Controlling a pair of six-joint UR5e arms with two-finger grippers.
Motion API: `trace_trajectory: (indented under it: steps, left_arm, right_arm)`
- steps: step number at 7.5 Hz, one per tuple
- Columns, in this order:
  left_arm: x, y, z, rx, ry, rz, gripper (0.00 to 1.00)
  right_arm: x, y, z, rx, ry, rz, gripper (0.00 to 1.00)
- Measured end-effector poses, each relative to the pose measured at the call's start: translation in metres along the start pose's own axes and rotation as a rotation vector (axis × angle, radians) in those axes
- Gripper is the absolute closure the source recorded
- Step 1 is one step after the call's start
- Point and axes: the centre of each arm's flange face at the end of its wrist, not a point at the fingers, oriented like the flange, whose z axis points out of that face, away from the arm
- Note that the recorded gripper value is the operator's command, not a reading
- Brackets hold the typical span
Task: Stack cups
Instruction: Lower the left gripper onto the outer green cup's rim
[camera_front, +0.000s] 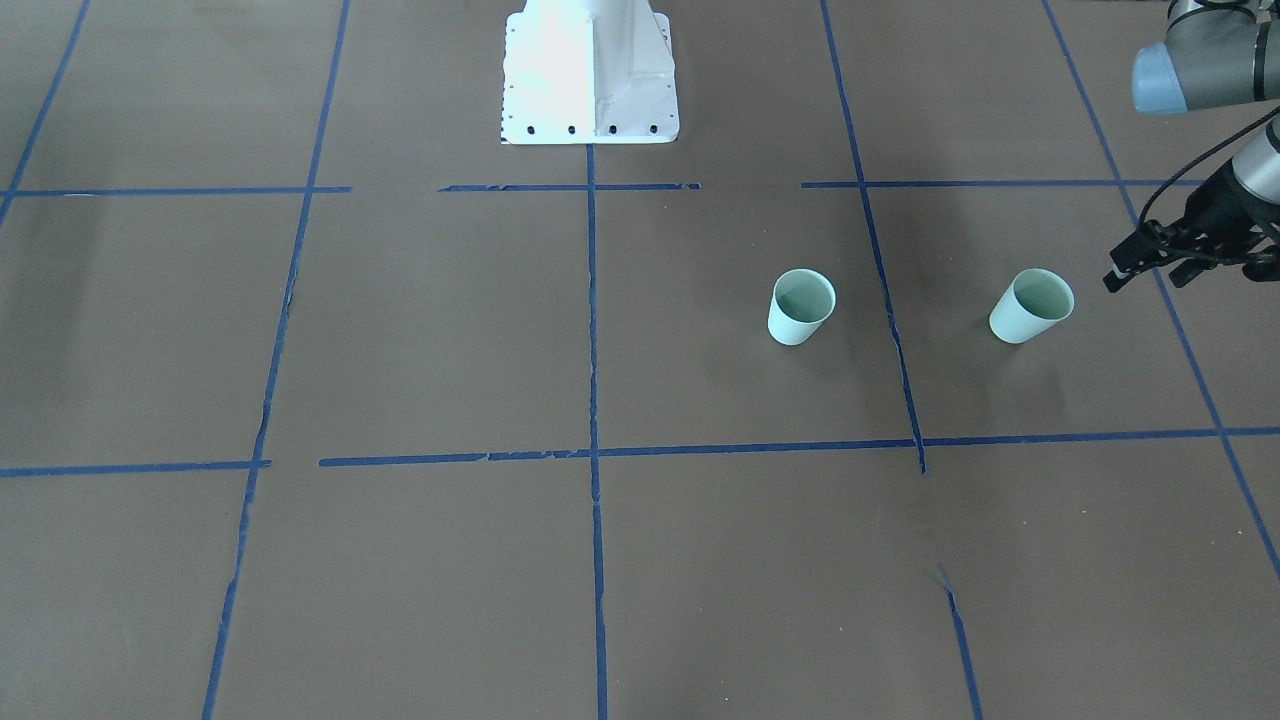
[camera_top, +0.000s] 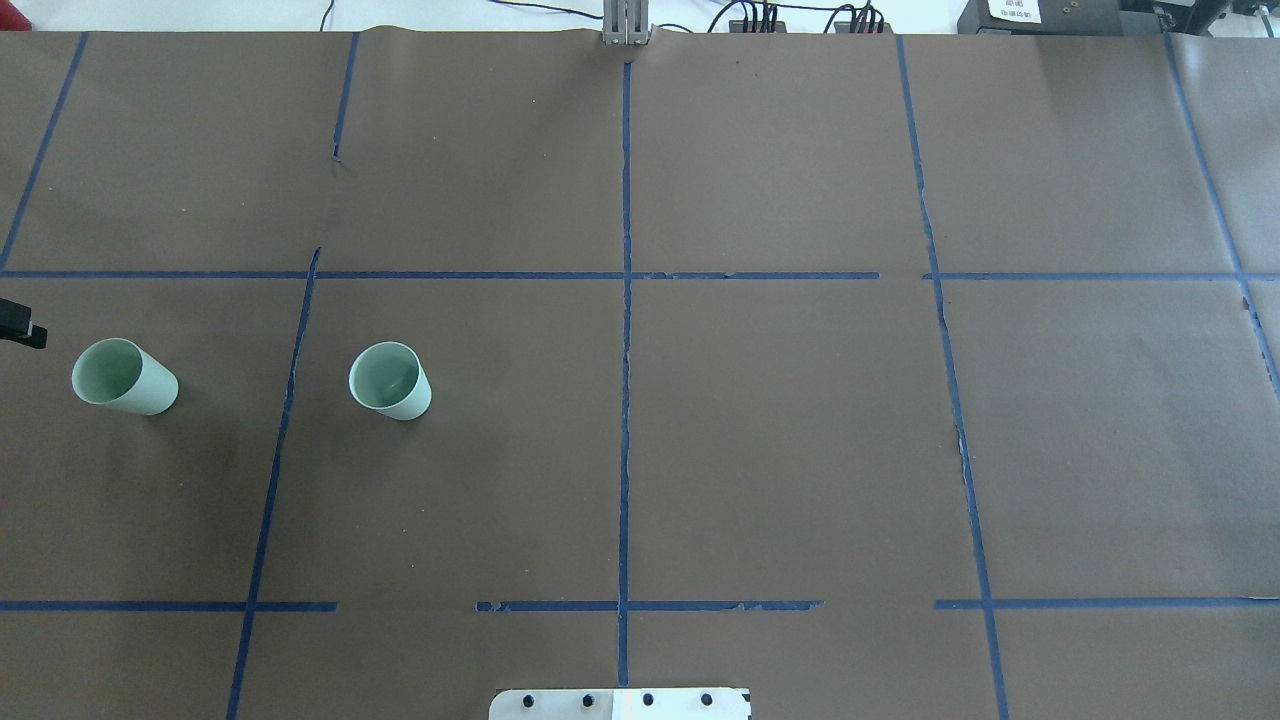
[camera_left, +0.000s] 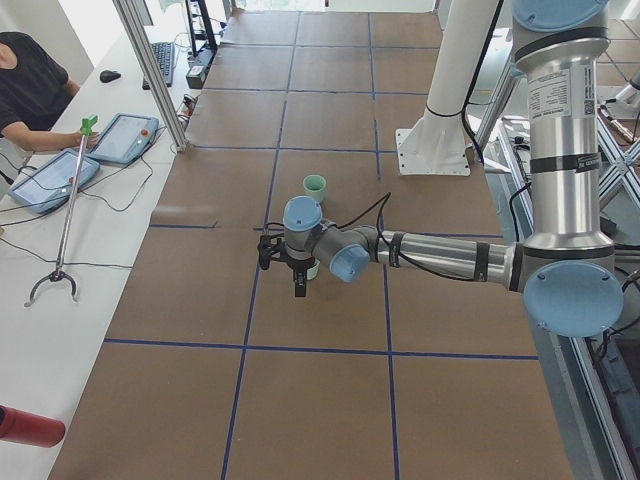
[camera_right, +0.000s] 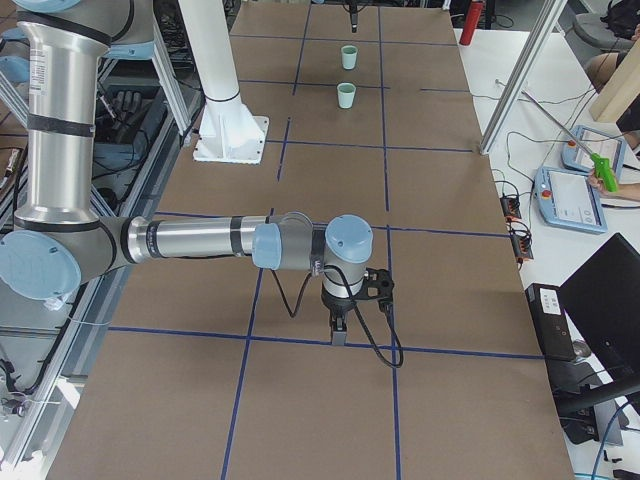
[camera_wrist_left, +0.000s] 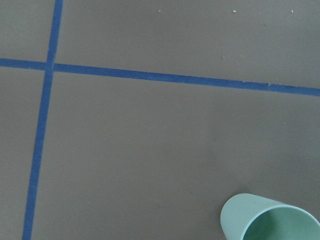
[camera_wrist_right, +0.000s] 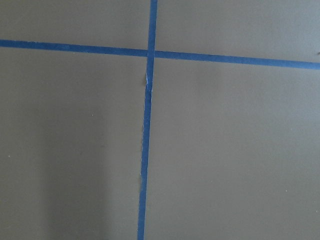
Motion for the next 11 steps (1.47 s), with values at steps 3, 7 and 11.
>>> trace_trajectory:
  steps: [3, 7, 11]
  left_arm:
    - [0.025, -0.011, 0.022, -0.026, 0.010, 0.024, 0.00]
    - [0.044, 0.002, 0.040, -0.068, 0.013, 0.061, 0.42]
    - [0.050, 0.008, 0.048, -0.086, 0.012, 0.057, 1.00]
  right_arm:
    - [0.000, 0.000, 0.000, 0.000, 0.000, 0.000, 0.00]
    - [0.000, 0.000, 0.000, -0.001, 0.000, 0.001, 0.00]
    - [0.000, 0.000, 0.000, 0.000, 0.000, 0.000, 0.00]
